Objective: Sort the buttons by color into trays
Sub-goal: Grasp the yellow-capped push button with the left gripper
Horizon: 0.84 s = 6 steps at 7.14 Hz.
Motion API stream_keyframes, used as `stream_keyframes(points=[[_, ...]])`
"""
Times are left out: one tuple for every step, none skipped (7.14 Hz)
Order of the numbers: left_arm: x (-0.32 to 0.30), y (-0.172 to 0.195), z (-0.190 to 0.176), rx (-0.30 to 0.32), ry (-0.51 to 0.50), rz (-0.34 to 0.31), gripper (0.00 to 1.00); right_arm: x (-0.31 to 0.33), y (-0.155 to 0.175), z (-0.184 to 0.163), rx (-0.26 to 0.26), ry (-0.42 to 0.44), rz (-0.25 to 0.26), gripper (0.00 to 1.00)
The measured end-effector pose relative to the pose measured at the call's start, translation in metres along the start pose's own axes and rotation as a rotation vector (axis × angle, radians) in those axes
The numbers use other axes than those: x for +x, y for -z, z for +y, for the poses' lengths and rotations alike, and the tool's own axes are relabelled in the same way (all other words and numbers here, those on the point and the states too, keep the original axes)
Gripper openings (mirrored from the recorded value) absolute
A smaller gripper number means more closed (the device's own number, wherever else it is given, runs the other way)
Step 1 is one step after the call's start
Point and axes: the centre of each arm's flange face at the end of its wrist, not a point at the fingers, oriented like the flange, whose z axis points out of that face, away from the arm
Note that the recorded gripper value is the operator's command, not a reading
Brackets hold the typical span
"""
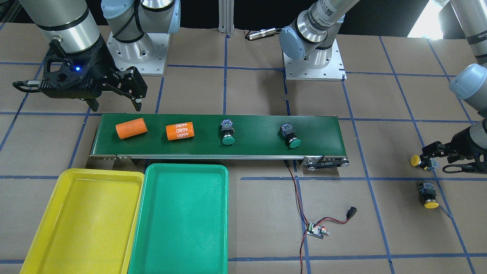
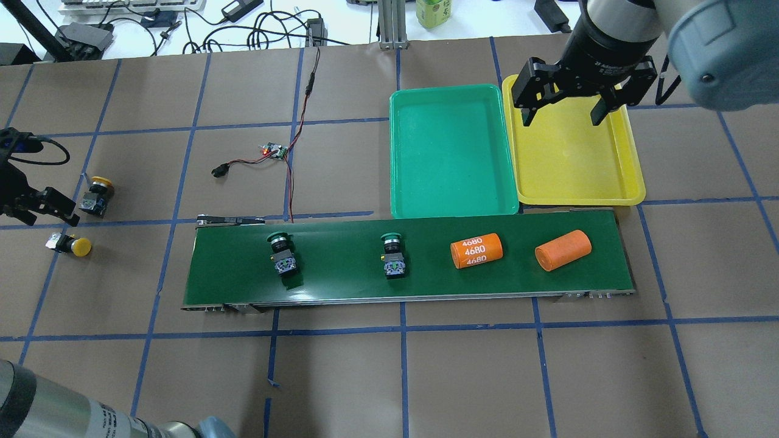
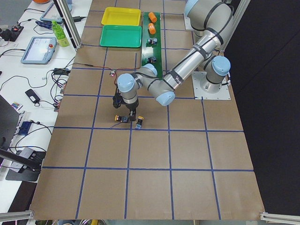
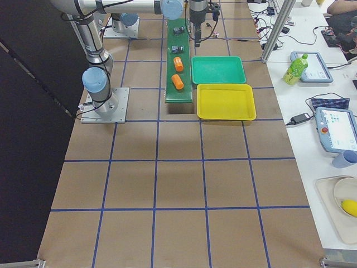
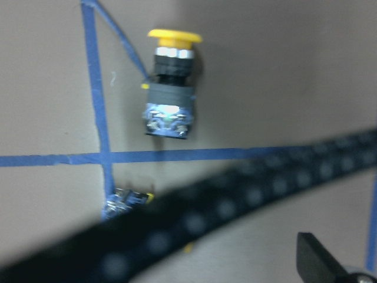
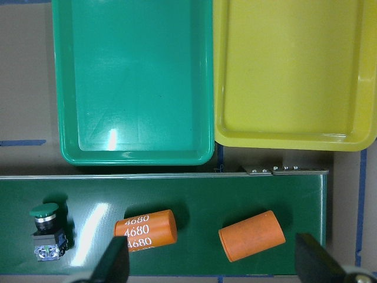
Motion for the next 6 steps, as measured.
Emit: stream_keyframes(points=[[-0.01, -0.011, 0.003, -0.004, -0.019, 0.007, 1.0, 0.0, 0.0, 0.0, 0.0, 0.0, 0.0, 1.0], [-0.016, -0.019, 0.003, -0.006, -0.043, 0.011, 1.0, 0.0, 0.0, 0.0, -0.001, -0.001, 0.001, 1.0], [-0.019, -0.026, 0.003, -0.008, -0.063, 0.015, 1.0, 0.001, 0.0, 0.0, 0.0, -0.001, 0.001, 1.0], [-0.02, -0.03, 0.002, -0.009, -0.074, 0.018, 1.0, 0.001, 0.0, 0.0, 0.0, -0.001, 0.001, 1.0], [-0.02, -0.032, 0.001, -0.004, -0.078, 0.025, 1.0, 0.001, 0.0, 0.0, 0.0, -0.001, 0.001, 1.0], [-0.019, -0.034, 0.001, 0.0, -0.078, 0.036, 1.0, 0.001, 0.0, 0.0, 0.0, -0.002, 0.001, 1.0]])
